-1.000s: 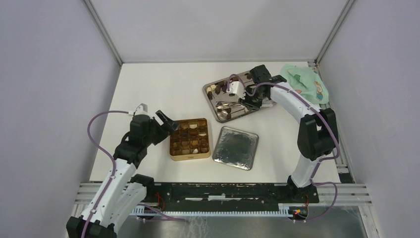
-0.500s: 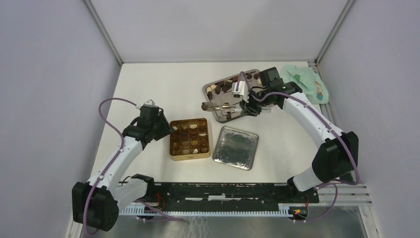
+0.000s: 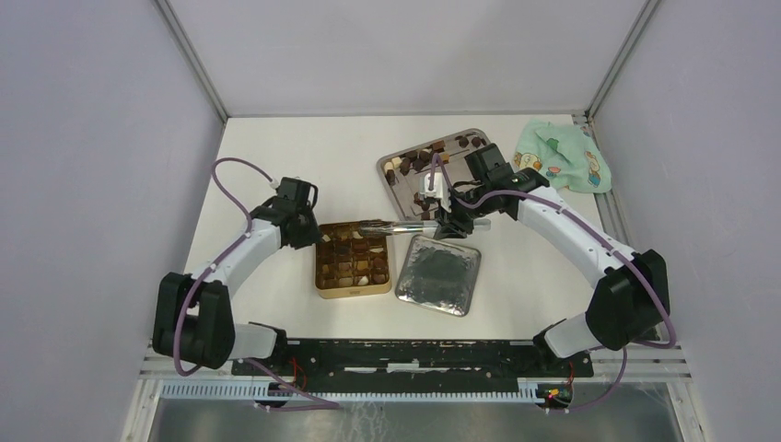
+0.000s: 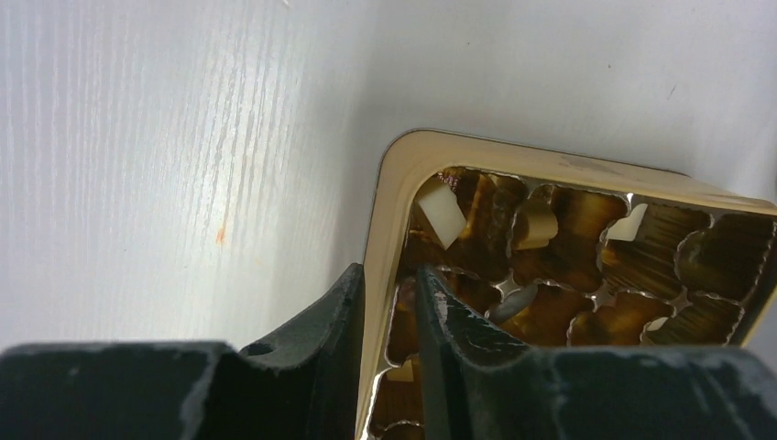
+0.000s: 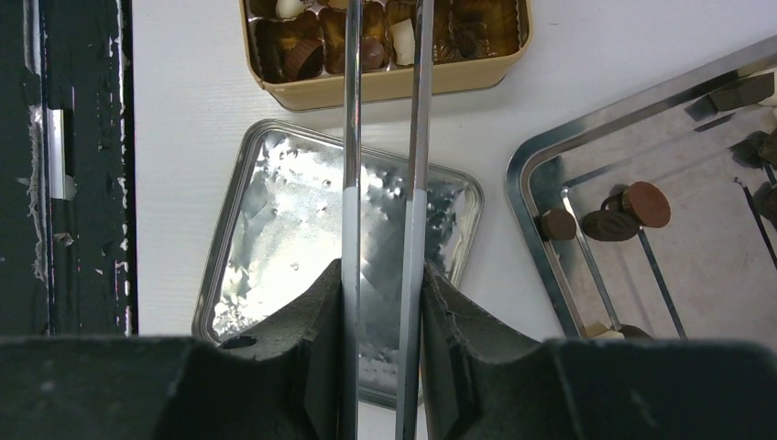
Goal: Pack the chocolate
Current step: Adjust the packing box at the center of the board, then place the fake chocolate in the packing box.
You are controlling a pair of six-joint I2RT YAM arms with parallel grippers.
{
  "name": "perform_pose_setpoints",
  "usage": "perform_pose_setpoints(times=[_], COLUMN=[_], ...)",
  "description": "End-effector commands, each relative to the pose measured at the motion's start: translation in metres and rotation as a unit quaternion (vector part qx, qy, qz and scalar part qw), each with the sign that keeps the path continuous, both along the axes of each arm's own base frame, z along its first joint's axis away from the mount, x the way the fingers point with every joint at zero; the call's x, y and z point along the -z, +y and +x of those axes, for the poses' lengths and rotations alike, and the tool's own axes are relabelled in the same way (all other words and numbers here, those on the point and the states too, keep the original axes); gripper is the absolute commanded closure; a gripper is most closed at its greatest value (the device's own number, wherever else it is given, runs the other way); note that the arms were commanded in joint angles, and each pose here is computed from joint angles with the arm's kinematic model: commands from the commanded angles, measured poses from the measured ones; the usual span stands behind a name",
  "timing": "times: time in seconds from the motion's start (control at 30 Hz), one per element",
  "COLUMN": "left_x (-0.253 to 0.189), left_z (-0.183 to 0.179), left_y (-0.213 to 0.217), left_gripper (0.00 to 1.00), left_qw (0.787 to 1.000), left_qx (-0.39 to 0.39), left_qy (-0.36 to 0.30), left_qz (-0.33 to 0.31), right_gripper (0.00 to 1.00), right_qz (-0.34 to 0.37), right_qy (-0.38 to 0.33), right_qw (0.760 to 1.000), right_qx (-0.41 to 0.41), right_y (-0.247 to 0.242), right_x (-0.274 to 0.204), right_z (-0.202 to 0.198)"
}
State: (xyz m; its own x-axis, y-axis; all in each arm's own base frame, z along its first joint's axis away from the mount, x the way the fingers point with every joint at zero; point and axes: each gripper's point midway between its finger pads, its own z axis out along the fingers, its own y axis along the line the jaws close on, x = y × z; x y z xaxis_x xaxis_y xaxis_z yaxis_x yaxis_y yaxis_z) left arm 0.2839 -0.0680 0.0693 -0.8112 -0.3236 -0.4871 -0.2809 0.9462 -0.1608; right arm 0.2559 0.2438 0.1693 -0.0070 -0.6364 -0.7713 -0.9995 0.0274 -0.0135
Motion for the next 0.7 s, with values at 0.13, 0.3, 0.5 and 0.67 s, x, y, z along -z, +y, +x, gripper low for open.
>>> perform_pose_setpoints(times=[0.13,0.3,0.5,0.67], left_x=[-0.007,0.002,0.002,-0.03], left_z=[0.037,0.043,0.045,0.052], left_y=[-0.007,-0.008,-0.012,-0.011], left_gripper=[0.68,0.76,0.98,0.98], left_qw=[0.999,0.999,0.998,0.994], left_qx=[0.038,0.042,0.051,0.049], left_qy=[-0.027,-0.018,-0.026,-0.097], left_qz=[0.014,0.017,0.011,0.006], right_gripper=[1.0,1.0,1.0,1.0], right_qz=[0.038,0.038,0.037,0.044], right_qy=[-0.021,-0.02,-0.02,-0.021], right_qw=[0.999,0.999,0.999,0.998], right_qx=[-0.018,-0.02,-0.028,-0.039], right_y=[0.013,0.013,0.014,0.015], right_x=[-0.02,-0.019,-0.02,-0.025], right_z=[-0.004,-0.006,-0.011,-0.016])
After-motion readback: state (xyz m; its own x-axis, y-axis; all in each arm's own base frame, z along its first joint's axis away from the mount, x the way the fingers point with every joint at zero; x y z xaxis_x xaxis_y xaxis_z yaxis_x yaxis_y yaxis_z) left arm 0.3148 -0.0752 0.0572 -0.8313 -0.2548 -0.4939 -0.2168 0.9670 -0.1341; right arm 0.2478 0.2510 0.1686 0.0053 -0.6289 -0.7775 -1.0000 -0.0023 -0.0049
